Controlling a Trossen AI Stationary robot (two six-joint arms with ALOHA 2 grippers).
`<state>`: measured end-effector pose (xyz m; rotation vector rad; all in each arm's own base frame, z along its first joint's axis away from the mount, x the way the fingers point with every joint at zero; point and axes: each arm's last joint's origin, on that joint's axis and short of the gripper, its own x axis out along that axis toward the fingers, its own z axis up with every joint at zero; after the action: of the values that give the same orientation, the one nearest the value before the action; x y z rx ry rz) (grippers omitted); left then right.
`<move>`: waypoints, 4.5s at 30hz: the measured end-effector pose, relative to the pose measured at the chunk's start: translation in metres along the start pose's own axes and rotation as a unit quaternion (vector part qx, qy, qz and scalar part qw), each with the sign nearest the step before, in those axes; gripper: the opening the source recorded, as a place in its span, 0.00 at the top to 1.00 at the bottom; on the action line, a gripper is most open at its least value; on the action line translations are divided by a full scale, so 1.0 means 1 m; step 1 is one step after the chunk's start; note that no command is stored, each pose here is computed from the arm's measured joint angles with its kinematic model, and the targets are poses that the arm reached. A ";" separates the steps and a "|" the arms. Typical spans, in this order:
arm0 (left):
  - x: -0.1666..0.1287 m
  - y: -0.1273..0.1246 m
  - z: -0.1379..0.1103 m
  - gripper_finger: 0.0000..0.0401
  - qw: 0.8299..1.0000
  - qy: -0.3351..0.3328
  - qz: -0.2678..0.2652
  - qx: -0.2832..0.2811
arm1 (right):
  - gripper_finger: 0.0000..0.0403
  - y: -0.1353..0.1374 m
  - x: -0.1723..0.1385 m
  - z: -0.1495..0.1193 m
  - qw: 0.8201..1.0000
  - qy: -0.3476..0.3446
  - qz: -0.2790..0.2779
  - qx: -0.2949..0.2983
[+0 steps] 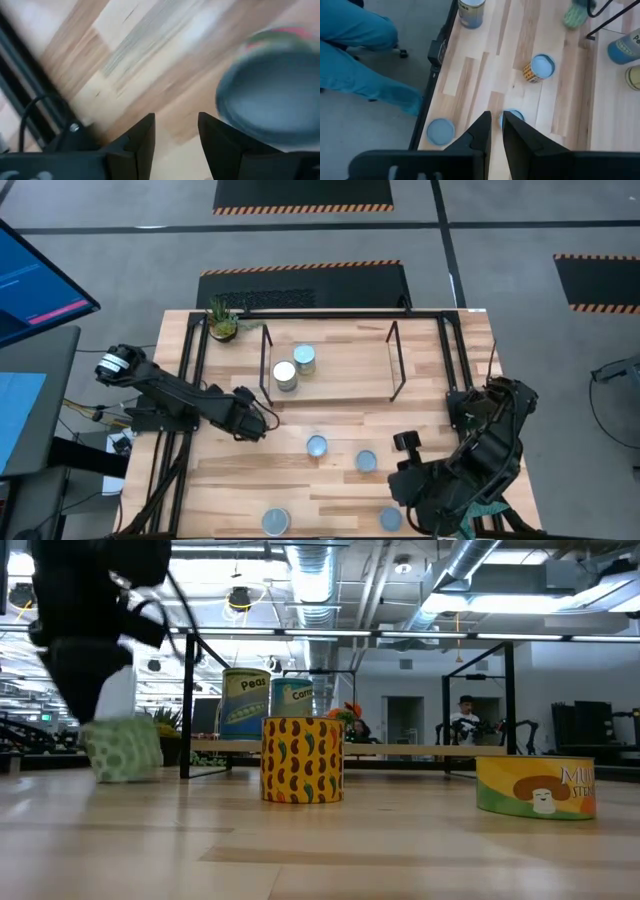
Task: Pick and place cans onto a shelf
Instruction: Adjust the canned green peas, then adjust the canned peaches, then adjust the canned carrots
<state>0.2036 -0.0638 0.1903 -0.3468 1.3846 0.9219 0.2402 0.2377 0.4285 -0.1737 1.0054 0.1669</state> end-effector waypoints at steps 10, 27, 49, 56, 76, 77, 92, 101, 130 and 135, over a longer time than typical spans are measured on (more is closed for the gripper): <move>-0.022 -0.017 0.001 0.65 0.997 -0.042 -0.069 0.019 | 0.82 0.000 0.000 0.000 1.000 0.000 0.000 0.001; -0.007 -0.045 0.008 0.65 0.969 -0.144 -0.199 0.029 | 0.82 0.000 0.000 0.000 1.000 0.000 0.000 0.017; -0.051 -0.072 -0.125 0.65 0.907 0.114 -0.397 0.085 | 0.82 0.000 0.000 0.000 1.000 0.000 0.000 0.012; -0.083 -0.077 -0.170 0.71 0.836 0.028 -0.547 0.039 | 0.82 0.000 0.000 0.000 1.000 0.000 0.000 0.011; -0.077 -0.183 -0.199 1.00 0.835 -0.146 -0.469 0.246 | 0.82 -0.009 0.004 0.005 1.000 0.002 -0.009 0.026; -0.074 -0.190 -0.199 1.00 0.841 -0.164 -0.458 0.237 | 0.82 -0.009 0.004 0.005 1.000 0.002 -0.009 0.026; -0.047 -0.216 -0.141 1.00 0.885 -0.300 -0.321 0.156 | 0.82 -0.013 0.006 0.006 1.000 0.003 -0.012 0.019; -0.034 -0.220 -0.074 1.00 0.898 -0.327 -0.256 0.144 | 0.82 -0.013 0.006 0.006 1.000 0.003 -0.011 0.018; -0.096 -0.199 -0.019 1.00 0.881 -0.223 -0.151 0.389 | 0.82 -0.015 0.006 0.007 0.999 -0.014 -0.046 0.019; -0.098 -0.169 -0.053 1.00 0.905 -0.144 -0.031 0.400 | 0.82 -0.018 0.037 0.001 0.988 -0.002 -0.146 0.045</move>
<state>0.2979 -0.2402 0.2212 0.3591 1.3435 0.2736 0.2639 0.2224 0.3988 -0.2371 0.9705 -0.1454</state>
